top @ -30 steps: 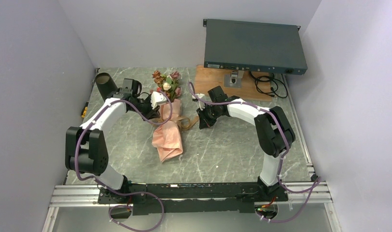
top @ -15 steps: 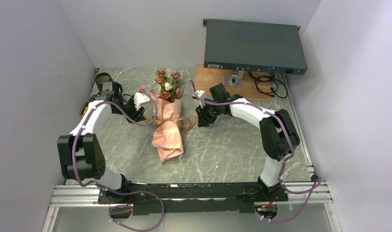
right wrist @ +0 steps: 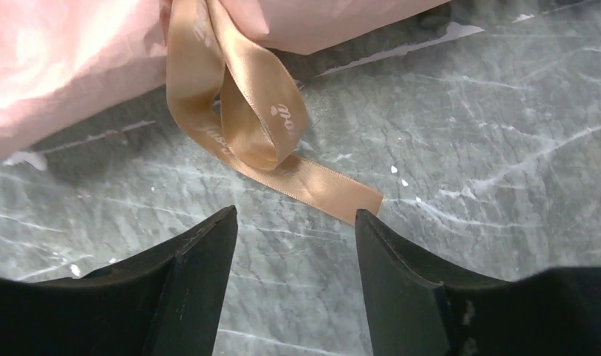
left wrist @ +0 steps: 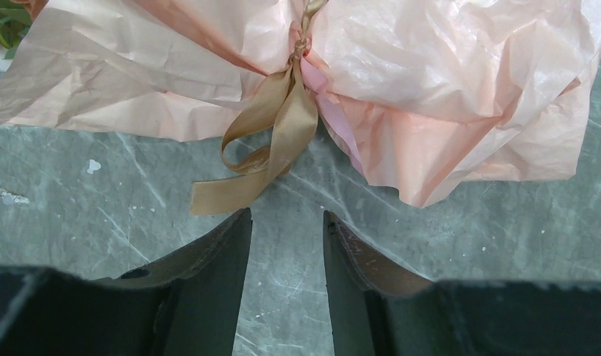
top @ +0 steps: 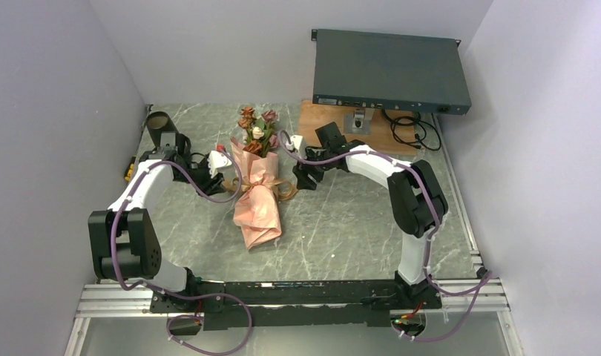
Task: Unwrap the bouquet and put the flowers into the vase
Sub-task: Untie the ribbon from the wrapping paper.
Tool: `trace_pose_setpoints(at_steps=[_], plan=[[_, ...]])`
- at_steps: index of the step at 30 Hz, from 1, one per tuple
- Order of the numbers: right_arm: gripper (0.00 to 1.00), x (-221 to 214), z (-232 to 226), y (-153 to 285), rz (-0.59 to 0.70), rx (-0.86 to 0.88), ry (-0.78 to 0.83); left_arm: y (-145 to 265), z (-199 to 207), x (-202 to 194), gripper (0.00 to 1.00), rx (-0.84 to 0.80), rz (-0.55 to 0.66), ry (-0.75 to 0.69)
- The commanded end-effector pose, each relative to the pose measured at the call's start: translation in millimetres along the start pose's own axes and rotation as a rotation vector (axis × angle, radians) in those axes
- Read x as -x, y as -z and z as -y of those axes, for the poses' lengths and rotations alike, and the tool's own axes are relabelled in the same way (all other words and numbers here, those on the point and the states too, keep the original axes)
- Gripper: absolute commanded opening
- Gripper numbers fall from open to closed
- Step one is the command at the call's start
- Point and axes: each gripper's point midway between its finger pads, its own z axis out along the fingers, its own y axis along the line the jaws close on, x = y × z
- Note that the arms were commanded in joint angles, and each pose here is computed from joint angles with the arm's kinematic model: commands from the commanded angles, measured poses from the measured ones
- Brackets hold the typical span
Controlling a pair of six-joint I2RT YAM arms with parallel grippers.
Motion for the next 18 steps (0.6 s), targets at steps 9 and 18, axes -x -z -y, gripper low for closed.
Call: trace_pose_setpoints(at_steps=[9,18], plan=[[0.65,-27.5,-2.5,-43.9,-0.063,0.132,0.238,1.9,-6.6,17.8,0.47,0.019,0.069,-0.038],[0.48,-46.4,-18.4,-40.4,-0.119,0.200,0.249,0.7,-11.4,18.5,0.46,0.030,0.074,-0.029]])
